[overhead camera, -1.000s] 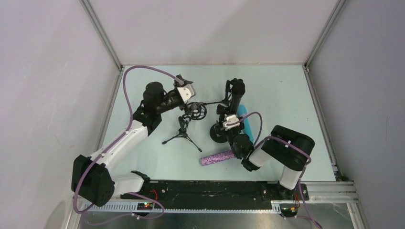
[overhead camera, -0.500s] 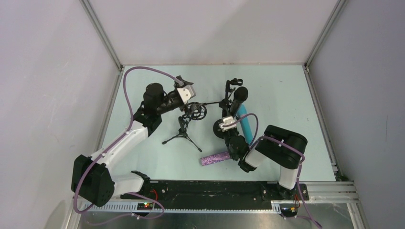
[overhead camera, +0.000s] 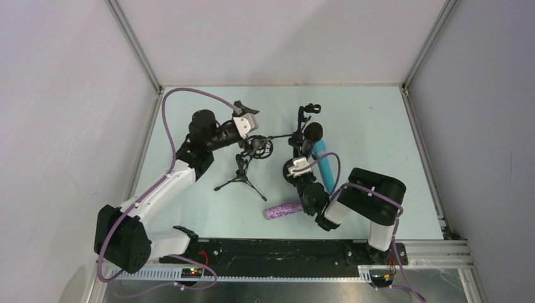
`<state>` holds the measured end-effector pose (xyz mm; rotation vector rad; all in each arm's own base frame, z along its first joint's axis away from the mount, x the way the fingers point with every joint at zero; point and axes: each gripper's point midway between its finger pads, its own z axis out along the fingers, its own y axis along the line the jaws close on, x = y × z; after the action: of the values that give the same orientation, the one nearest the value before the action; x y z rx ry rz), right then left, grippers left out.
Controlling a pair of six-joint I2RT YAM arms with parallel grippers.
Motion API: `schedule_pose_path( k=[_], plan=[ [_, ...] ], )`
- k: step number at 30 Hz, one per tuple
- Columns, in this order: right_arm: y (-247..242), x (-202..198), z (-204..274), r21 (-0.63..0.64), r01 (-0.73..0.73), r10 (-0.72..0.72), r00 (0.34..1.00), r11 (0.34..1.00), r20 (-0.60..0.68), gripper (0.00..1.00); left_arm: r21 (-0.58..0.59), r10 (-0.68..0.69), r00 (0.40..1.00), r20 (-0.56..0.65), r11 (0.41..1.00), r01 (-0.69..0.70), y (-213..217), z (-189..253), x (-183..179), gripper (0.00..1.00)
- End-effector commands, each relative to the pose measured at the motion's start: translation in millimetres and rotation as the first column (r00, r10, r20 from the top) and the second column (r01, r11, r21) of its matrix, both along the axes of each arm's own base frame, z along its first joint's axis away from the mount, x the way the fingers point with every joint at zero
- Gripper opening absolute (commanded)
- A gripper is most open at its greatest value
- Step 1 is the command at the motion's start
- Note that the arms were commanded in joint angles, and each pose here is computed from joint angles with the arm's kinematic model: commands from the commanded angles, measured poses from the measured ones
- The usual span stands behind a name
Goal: Attach the microphones to the stand
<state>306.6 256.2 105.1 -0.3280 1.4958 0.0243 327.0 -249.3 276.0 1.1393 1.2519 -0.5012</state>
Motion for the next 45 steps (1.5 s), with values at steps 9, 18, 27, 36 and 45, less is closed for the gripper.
schedule_pose_path(
  k=[9, 18, 27, 36, 45],
  plan=[
    [-23.4, -42.5, -14.7, 0.017, -0.161, 0.162, 0.985, 0.987, -0.054, 0.05, -0.038, -0.117, 0.993, 0.013, 0.992, 0.118, -17.1, 9.0, -15.0, 1.0],
    [-5.9, -70.8, -18.2, -0.002, -0.38, 0.379, 0.923, 0.925, -0.066, 0.0, -0.041, -0.231, 0.973, 0.008, 0.972, 0.231, -31.4, 7.2, -33.7, 1.0],
    [0.4, -84.9, -23.7, -0.04, -0.484, 0.48, 0.874, 0.874, -0.077, 0.01, -0.035, -0.454, 0.891, 0.025, 0.89, 0.455, -48.6, 2.2, -68.3, 1.0],
    [0.2, -87.9, -26.1, -0.041, -0.519, 0.514, 0.853, 0.854, -0.085, 0.0, -0.044, -0.587, 0.809, -0.029, 0.809, 0.586, -68.8, -19.8, -94.4, 0.99],
    [1.1, -90.1, -28.2, -0.043, -0.529, 0.524, 0.847, 0.848, -0.092, 0.0, -0.055, -0.629, 0.768, -0.119, 0.777, 0.627, -94.5, -45.3, -102.0, 0.9]
  ],
)
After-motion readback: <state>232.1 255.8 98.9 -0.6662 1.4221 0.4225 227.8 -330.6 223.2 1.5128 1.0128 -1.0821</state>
